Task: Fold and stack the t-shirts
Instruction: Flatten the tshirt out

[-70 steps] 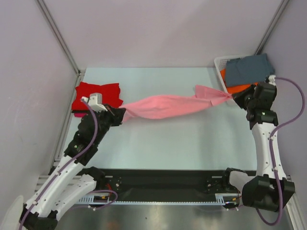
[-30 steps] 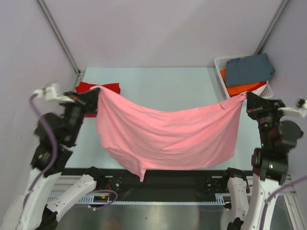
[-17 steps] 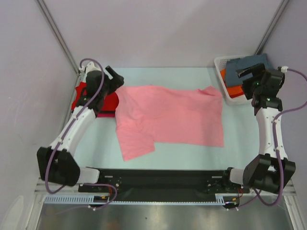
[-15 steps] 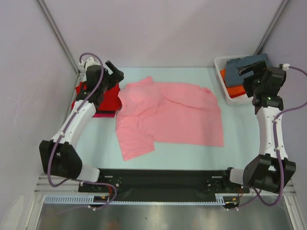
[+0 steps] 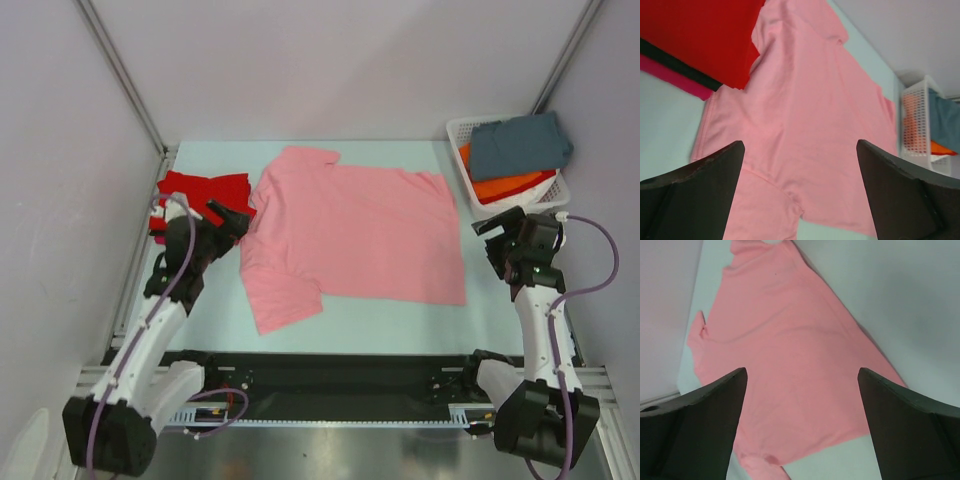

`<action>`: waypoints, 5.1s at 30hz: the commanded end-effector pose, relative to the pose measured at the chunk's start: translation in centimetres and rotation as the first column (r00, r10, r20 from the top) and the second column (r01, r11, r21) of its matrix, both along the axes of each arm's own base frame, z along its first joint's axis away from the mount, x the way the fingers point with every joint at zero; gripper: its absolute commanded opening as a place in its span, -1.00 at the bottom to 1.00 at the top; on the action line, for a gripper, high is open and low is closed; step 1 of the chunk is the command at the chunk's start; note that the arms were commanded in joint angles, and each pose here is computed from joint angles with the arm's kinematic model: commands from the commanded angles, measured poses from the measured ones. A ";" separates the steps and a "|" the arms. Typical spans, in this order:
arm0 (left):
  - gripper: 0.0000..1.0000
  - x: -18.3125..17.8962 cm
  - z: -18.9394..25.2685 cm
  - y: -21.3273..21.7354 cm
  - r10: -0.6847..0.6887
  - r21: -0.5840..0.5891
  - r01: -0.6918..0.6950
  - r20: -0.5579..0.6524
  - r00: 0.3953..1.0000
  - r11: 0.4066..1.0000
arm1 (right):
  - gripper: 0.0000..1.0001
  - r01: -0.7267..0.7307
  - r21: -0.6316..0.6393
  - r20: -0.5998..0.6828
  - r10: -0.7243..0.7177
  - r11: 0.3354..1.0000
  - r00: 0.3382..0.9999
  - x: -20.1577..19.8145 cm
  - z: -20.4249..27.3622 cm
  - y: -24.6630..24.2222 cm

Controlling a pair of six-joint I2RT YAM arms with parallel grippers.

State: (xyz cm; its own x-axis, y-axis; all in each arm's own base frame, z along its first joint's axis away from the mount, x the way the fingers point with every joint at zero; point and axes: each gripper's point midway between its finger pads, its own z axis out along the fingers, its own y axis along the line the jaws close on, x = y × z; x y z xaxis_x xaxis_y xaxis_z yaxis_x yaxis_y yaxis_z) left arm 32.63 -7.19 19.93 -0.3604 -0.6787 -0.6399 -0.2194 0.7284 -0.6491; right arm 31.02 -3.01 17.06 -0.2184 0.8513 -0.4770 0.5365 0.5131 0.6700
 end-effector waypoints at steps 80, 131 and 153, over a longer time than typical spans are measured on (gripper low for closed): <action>0.00 -19.5 -19.8 -3.6 -0.056 -0.024 0.052 -0.642 0.765 0.998 | -1.00 0.061 -0.052 -0.384 -0.076 0.997 0.920 -9.6 -14.4 2.5; -0.99 -20.1 43.1 2.2 -0.027 -0.046 0.111 0.813 0.582 0.993 | -1.00 -0.173 -0.382 0.742 0.413 0.908 0.528 -13.3 35.9 8.9; -0.99 12.9 24.4 -5.2 -0.065 -0.074 0.099 0.369 0.927 0.992 | -1.00 -0.278 -0.075 0.487 0.279 0.958 0.828 9.7 22.9 4.6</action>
State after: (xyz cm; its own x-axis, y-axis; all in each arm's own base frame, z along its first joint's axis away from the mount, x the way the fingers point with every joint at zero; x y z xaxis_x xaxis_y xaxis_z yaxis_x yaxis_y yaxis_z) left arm 44.09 -11.69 31.60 -0.3680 -0.6553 -0.6597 -0.1478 0.7416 -0.6543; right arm 38.81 2.19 29.05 -0.3433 0.8080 -0.4788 0.2134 0.5636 0.7980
